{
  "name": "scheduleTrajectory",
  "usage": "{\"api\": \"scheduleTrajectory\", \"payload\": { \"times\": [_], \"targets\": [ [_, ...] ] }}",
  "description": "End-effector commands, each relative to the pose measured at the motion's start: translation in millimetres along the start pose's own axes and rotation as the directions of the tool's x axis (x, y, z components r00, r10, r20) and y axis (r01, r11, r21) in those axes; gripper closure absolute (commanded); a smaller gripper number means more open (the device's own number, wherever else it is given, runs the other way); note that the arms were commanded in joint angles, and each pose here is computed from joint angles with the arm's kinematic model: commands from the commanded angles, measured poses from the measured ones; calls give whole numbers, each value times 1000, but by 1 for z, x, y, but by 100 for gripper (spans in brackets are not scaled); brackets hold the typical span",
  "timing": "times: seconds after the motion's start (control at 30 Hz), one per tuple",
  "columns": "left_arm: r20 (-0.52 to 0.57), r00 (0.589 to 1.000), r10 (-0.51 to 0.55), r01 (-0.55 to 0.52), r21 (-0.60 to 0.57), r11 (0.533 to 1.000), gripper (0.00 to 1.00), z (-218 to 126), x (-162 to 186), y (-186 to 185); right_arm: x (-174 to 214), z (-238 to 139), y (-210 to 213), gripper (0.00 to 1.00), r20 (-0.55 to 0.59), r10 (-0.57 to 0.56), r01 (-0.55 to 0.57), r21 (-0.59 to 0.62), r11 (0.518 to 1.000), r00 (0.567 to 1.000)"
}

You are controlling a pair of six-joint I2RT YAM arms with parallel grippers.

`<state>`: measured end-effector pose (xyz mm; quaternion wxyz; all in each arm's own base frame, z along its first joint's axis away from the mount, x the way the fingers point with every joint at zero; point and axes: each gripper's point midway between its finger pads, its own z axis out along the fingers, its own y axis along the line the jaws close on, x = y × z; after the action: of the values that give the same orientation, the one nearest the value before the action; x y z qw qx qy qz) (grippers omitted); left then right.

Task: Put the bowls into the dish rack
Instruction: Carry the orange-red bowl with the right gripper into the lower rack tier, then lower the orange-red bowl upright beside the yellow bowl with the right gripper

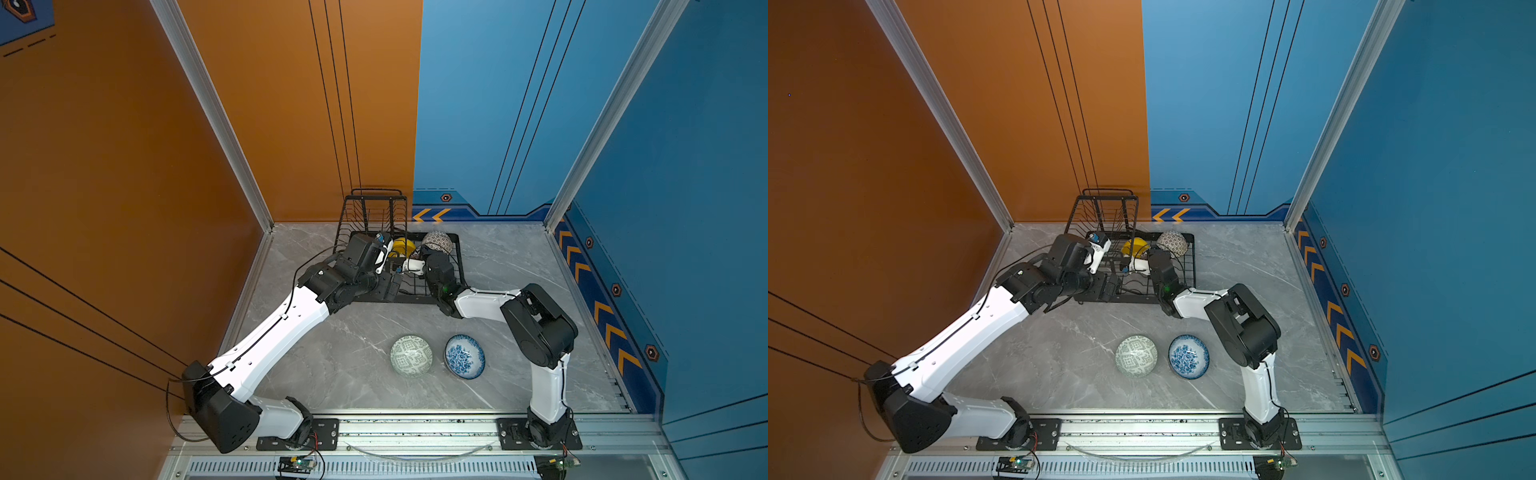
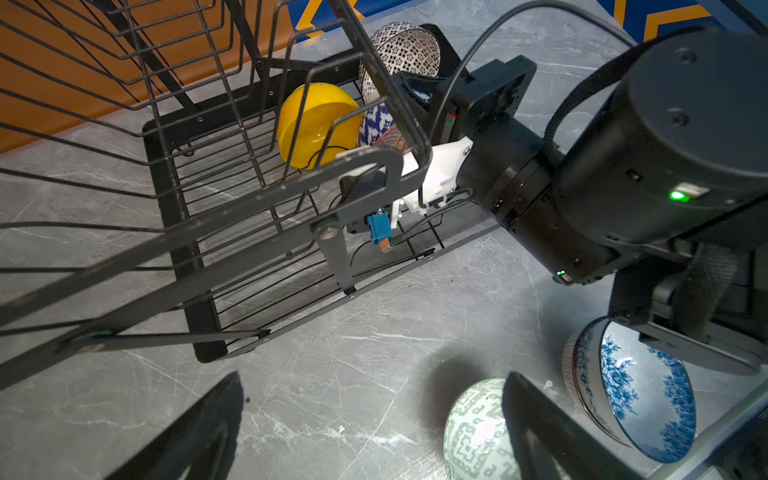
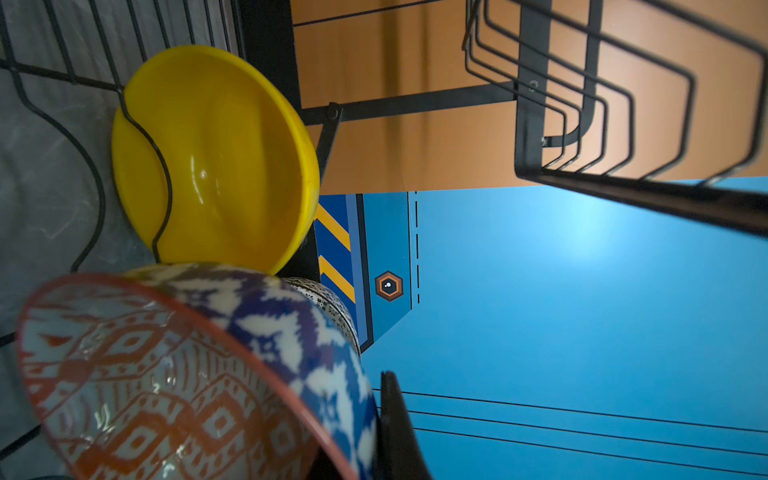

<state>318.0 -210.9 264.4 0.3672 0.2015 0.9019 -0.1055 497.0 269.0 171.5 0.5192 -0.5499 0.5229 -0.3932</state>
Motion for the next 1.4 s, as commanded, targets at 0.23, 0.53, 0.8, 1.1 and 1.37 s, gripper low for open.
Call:
{"api": "scheduleTrajectory", "payload": {
  "times": [0.23,0.53,0.8,1.1,1.37],
  "targets": [
    [13,1000,3,-3,-18,1000,2,-8,-3,8,-10,15,-26,100,-11,37,-36,85,996,999],
    [17,1000,-3,4,-18,1000,2,-11,-2,10,-19,17,-23,100,-1,54,-54,80,995,999],
    [20,1000,-7,7,-15,1000,2,-12,-2,10,-29,19,-6,100,11,90,-90,48,995,996],
    [19,1000,-12,12,-16,1000,2,-13,0,12,-39,22,6,100,10,112,-112,32,993,994],
    [18,1000,-17,17,-22,1000,2,-14,3,15,-42,32,9,100,-3,118,-117,50,992,993]
  ]
}}
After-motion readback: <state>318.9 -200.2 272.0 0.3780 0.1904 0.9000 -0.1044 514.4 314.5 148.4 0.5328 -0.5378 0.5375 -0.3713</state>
